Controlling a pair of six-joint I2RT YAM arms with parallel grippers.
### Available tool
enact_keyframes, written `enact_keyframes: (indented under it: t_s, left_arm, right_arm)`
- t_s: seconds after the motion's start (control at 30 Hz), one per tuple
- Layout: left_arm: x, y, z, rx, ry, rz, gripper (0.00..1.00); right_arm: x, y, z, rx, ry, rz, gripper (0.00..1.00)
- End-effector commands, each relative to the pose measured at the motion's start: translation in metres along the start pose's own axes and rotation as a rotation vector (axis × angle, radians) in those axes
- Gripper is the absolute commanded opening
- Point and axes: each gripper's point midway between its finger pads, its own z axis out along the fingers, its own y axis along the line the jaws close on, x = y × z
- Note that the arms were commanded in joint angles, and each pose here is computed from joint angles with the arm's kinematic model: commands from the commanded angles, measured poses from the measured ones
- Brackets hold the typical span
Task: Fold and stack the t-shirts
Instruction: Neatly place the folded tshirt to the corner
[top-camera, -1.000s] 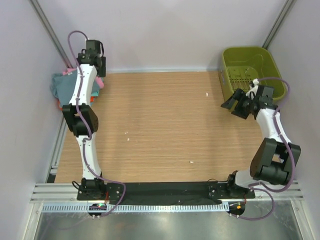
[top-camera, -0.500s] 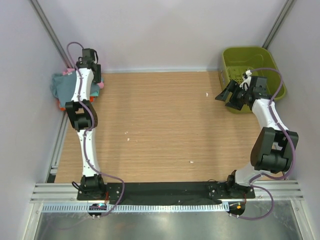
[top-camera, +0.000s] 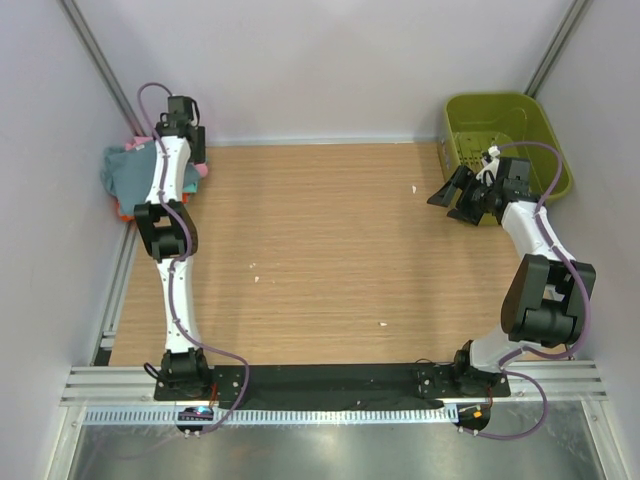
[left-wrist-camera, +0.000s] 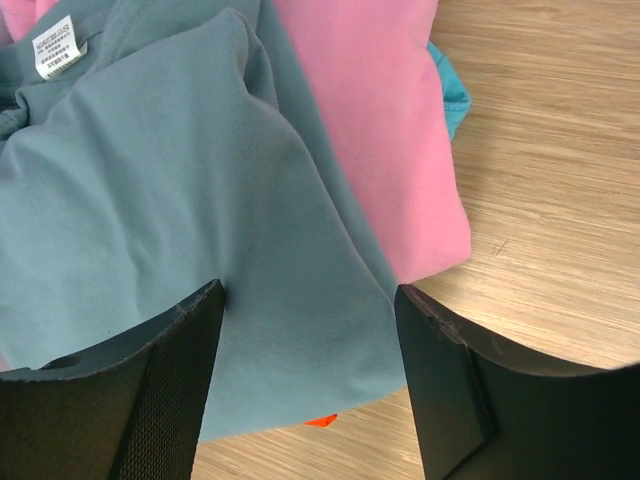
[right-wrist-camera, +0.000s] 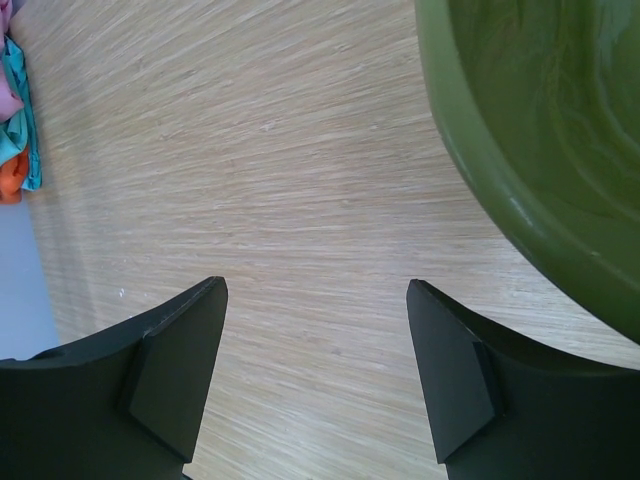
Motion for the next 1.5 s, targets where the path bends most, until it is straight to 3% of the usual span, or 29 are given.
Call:
enact_keyframes:
  t_s: [0.0, 0.2, 0.3, 0.37, 0.43, 0.47, 0.53, 1.1, 1.2, 1.3, 1.47]
  left_arm:
    - [-0.013, 0.003, -0.015, -0.001, -0.036, -0.015, 0.7]
    - [0.001, 0.009, -0.011, -0.045, 0.008, 0.006, 0.59]
    - [0.009, 0.009, -0.009, -0.048, 0.033, 0.021, 0.5]
    - [0.013, 0.009, -0.009, -0.05, 0.048, 0.032, 0.36]
    - [0.013, 0.01, -0.012, -0.046, 0.048, 0.037, 0.12]
    - [0.014, 0.01, -0.013, -0.044, 0.052, 0.037, 0.05]
    - [0.015, 0.007, -0.019, -0.02, 0.056, 0.048, 0.0]
    - [0.052, -0.007, -0.067, 0.111, 0.138, 0.193, 0.0]
    - [0.048, 0.004, -0.061, 0.033, 0.129, 0.183, 0.0]
    - [0.034, 0.017, -0.053, -0.057, 0.097, 0.136, 0.09]
    - [0.01, 0.032, -0.044, -0.129, 0.031, 0.02, 0.08]
  right_arm:
    - [-0.015, 0.006, -0.001, -0.021, -0.049, -0.021, 0.79]
    - [-0.015, 0.004, 0.0, -0.012, -0.051, -0.023, 0.79]
    - [-0.015, 0.004, 0.0, -0.008, -0.054, -0.025, 0.79]
    - [-0.016, 0.004, -0.001, -0.009, -0.056, -0.027, 0.79]
    - [-0.015, 0.004, -0.001, -0.006, -0.058, -0.028, 0.79]
    - [-0.016, 0.004, -0.002, -0.006, -0.061, -0.029, 0.79]
    - [-0.014, 0.002, -0.003, 0.0, -0.062, -0.027, 0.79]
    - [-0.004, 0.0, -0.008, 0.002, -0.075, -0.005, 0.79]
    - [-0.004, -0.001, -0.007, 0.001, -0.077, -0.001, 0.79]
    - [-0.003, -0.002, -0.006, 0.002, -0.075, 0.004, 0.79]
    - [0.002, -0.005, -0.01, 0.013, -0.076, 0.008, 0.79]
